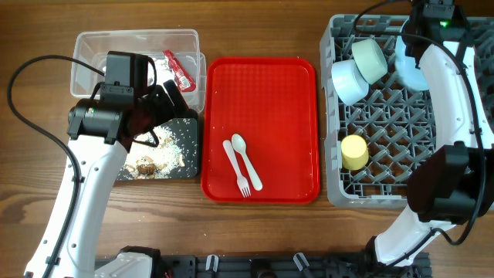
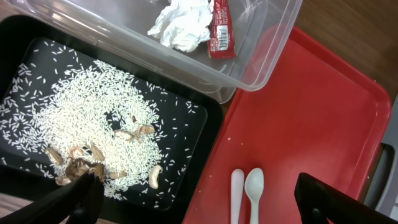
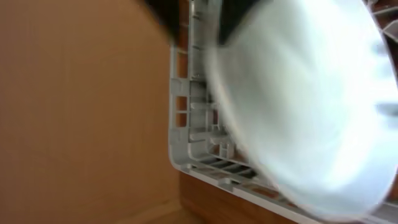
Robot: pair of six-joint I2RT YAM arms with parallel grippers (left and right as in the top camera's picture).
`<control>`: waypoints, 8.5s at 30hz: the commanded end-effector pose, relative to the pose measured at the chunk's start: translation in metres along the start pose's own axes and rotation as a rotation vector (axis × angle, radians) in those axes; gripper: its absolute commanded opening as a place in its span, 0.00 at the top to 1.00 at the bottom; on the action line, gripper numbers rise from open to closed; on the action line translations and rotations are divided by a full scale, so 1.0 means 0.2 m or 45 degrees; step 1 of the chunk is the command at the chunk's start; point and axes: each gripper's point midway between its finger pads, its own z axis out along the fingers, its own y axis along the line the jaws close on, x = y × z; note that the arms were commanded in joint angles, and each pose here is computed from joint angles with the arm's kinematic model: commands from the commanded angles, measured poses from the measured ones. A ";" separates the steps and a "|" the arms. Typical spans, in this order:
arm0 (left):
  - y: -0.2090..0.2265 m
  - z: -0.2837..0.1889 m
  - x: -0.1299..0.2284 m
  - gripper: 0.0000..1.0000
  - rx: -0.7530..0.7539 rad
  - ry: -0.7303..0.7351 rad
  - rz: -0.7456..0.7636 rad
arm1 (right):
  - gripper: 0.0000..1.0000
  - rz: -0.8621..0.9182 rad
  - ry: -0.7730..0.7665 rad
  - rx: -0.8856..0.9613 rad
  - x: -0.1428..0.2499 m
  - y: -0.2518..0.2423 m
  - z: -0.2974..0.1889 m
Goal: Sort waste into correct bins and load items into the dishwasher rack
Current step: 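Lift the plate with the right gripper and stand it in the rack, then move the right gripper to the tray and grasp the white spoon, then carry the spoon with the right gripper and drop it in the rack, then move the right gripper back to the tray and grasp the white fork, then lift the white fork with the right gripper toward the rack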
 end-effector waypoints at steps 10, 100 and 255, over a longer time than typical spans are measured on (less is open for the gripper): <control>0.01 -0.04 -0.04 0.00 0.000 -0.047 -0.010 | 0.00 0.361 -0.111 -0.069 -0.07 -0.04 -0.10; 0.01 -0.04 -0.04 0.00 0.000 -0.048 -0.010 | 0.96 0.646 -0.025 -1.109 0.30 0.77 -1.04; 0.01 -0.04 -0.04 0.00 0.000 -0.047 -0.010 | 0.75 -0.422 0.266 -1.219 0.92 2.32 -1.32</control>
